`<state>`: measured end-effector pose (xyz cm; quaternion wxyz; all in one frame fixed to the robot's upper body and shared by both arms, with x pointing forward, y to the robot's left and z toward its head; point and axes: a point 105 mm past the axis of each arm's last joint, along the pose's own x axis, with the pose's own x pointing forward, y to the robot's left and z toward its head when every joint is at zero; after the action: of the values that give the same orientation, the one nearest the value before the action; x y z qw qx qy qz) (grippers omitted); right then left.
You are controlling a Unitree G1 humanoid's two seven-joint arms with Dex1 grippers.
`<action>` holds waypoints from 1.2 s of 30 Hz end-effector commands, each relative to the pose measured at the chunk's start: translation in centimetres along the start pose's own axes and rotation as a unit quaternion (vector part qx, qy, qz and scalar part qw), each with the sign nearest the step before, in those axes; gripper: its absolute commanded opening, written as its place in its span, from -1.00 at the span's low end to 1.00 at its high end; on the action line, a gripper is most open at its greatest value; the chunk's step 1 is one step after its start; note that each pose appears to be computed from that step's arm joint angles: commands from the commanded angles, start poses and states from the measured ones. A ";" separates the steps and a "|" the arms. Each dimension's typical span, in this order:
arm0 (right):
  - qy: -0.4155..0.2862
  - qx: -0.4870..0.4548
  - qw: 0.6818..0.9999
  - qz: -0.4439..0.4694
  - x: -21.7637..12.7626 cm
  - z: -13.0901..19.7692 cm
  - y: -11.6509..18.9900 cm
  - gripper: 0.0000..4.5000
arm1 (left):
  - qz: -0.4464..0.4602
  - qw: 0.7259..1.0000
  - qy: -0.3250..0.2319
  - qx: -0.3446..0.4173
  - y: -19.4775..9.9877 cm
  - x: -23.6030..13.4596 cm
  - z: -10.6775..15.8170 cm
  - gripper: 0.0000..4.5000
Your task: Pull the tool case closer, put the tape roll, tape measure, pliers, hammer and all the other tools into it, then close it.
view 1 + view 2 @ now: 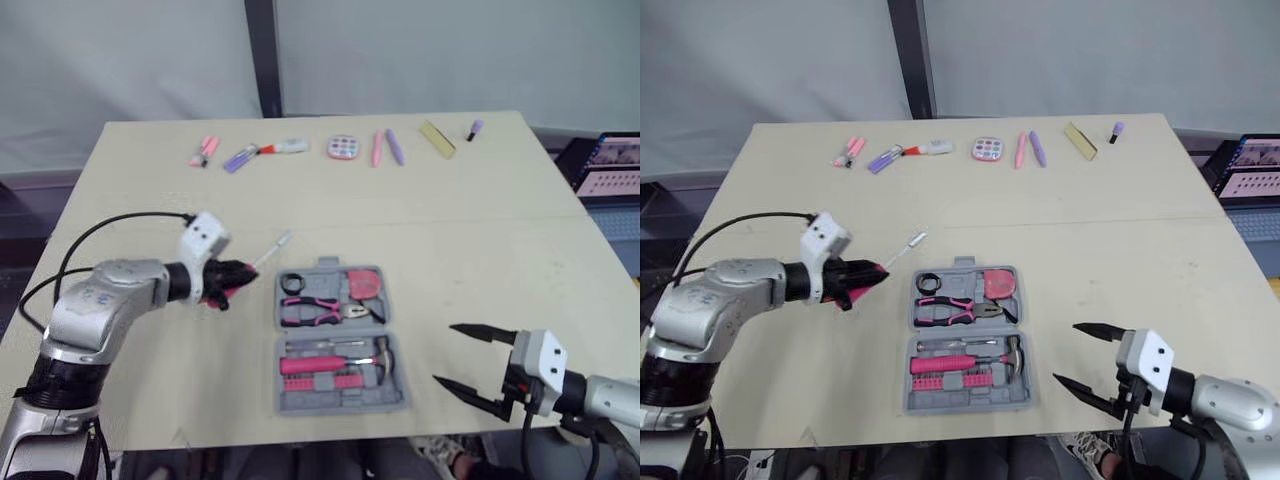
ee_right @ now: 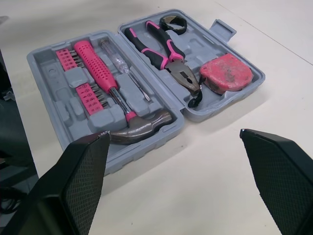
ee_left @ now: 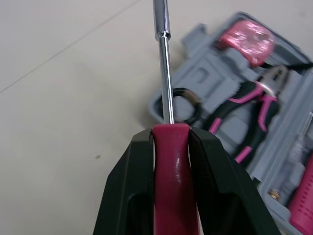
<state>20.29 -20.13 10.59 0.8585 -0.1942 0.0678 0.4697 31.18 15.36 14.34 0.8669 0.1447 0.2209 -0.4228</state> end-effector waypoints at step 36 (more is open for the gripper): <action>0.003 -0.041 0.994 0.097 0.5 1.1 1.6 1.00 | -0.258 0.933 0.139 0.211 -14.9 4.1 -2.6 -0.76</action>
<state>19.45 -18.85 10.24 0.8081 -0.2189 0.0818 0.5408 21.39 5.38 9.06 0.6489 0.3064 0.2891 -0.6336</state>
